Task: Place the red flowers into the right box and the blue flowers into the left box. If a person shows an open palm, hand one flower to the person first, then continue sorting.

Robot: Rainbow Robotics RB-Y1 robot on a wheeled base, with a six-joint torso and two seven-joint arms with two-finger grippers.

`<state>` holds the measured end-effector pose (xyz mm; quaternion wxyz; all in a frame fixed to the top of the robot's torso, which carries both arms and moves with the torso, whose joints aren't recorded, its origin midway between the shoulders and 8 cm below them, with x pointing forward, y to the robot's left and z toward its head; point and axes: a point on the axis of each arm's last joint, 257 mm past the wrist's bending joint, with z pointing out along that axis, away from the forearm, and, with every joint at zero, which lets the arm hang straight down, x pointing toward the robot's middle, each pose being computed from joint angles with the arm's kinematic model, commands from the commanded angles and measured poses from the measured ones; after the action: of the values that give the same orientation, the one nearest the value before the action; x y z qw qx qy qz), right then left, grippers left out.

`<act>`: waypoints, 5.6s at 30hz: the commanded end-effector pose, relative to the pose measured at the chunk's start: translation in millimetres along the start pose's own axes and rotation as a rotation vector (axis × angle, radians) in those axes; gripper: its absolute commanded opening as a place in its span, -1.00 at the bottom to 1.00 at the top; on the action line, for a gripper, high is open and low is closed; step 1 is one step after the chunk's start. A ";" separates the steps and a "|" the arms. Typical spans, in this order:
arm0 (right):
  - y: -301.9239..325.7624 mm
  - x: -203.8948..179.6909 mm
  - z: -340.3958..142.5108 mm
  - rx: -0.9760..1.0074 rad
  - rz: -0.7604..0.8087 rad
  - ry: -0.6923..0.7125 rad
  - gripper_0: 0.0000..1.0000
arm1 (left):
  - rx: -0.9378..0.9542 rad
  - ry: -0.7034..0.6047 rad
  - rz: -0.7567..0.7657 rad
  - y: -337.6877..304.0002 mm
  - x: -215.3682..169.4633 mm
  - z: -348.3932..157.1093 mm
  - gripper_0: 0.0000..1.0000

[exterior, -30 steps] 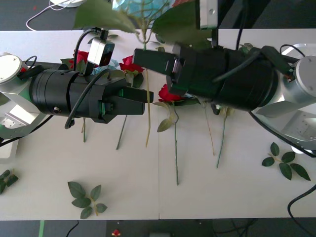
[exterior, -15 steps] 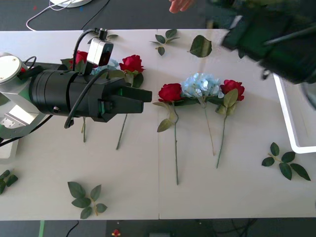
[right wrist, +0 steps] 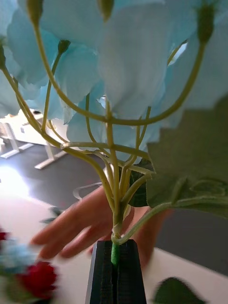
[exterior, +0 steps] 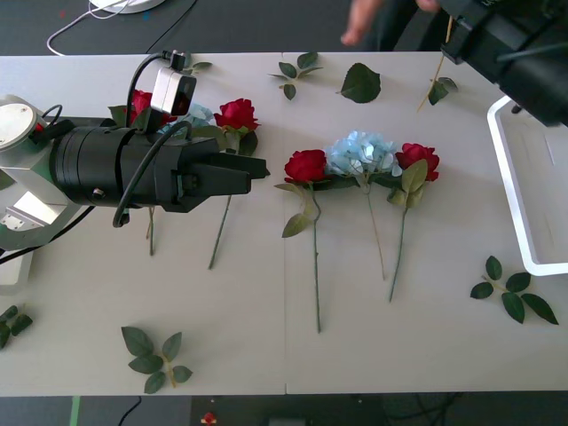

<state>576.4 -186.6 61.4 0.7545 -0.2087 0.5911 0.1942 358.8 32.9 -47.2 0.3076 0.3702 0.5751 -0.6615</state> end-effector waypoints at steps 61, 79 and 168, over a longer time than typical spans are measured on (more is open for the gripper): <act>43.0 37.9 -55.4 -0.228 0.229 0.346 1.00 | -0.385 0.138 0.132 36.6 -57.7 -46.6 0.72; 62.2 132.6 -143.3 0.131 0.583 0.906 1.00 | -0.921 0.096 0.034 142.3 -47.3 -91.6 0.71; -53.2 287.6 -70.3 0.610 0.353 0.966 -1.00 | -1.465 0.404 -0.059 234.2 34.3 -287.2 0.71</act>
<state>593.7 -244.6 -290.7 0.3456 0.0539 0.9367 0.0161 582.2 305.3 -214.1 0.3456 0.1786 0.9209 -0.0228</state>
